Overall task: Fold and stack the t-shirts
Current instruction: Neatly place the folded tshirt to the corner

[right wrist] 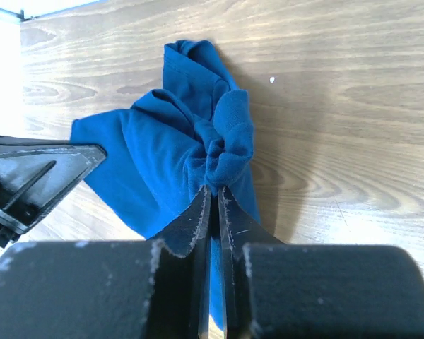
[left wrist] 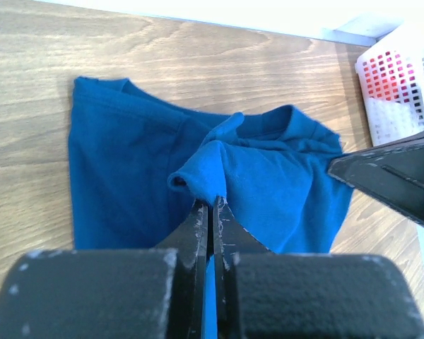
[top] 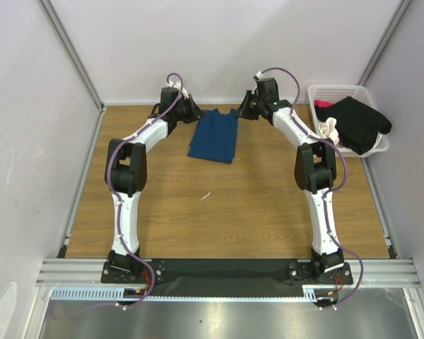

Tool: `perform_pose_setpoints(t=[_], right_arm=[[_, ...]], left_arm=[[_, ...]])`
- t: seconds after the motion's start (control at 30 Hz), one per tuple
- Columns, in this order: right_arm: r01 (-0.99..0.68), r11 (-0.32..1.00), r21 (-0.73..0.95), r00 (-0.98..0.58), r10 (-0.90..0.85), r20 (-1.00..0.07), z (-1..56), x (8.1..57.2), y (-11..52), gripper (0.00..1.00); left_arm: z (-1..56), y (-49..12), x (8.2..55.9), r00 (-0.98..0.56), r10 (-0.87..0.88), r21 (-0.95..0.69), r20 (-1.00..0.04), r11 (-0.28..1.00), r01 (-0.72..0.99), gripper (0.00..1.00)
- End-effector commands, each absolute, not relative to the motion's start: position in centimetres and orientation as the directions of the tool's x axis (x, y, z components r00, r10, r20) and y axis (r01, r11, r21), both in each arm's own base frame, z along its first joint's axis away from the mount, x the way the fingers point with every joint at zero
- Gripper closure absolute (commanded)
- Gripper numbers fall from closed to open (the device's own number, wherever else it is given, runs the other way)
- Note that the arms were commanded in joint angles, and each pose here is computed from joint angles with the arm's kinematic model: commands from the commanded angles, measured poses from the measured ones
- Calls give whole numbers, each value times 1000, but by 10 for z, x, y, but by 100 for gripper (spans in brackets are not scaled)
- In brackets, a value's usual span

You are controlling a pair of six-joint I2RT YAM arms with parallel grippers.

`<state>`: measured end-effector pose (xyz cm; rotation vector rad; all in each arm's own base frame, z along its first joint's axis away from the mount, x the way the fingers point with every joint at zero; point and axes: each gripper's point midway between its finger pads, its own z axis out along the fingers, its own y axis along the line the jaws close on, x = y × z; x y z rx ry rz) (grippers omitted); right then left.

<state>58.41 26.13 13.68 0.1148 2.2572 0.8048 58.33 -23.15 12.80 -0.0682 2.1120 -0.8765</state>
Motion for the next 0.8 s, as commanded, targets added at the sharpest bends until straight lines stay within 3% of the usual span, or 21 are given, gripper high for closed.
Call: perform_pose_setpoints(t=[0.0,0.3,0.4,0.43,0.5,0.77], right_arm=[[-228,792,567,-635,321,-703,191,600,260,94],[-221,771,597,-617,363,-698,186,625,249,88],[-213,752,624,-640,375,-670,168,634,245,74],[-198,749,632,-659,375,-652,154,636,245,58],[-177,744,645,-678,383,-627,147,637,240,40],[-173,749,639,-706,358,-611,137,627,233,34]], left_arm=[[190,-231,595,-559,-380,-607,-737,736,300,99],[189,-216,613,-527,-442,-628,-726,738,246,100],[177,-213,621,-523,-470,-645,-711,732,219,100],[166,-212,625,-530,-477,-651,-701,731,205,100],[162,-216,633,-526,-495,-668,-692,714,207,100],[137,-218,677,-480,-566,-703,-671,692,167,100]])
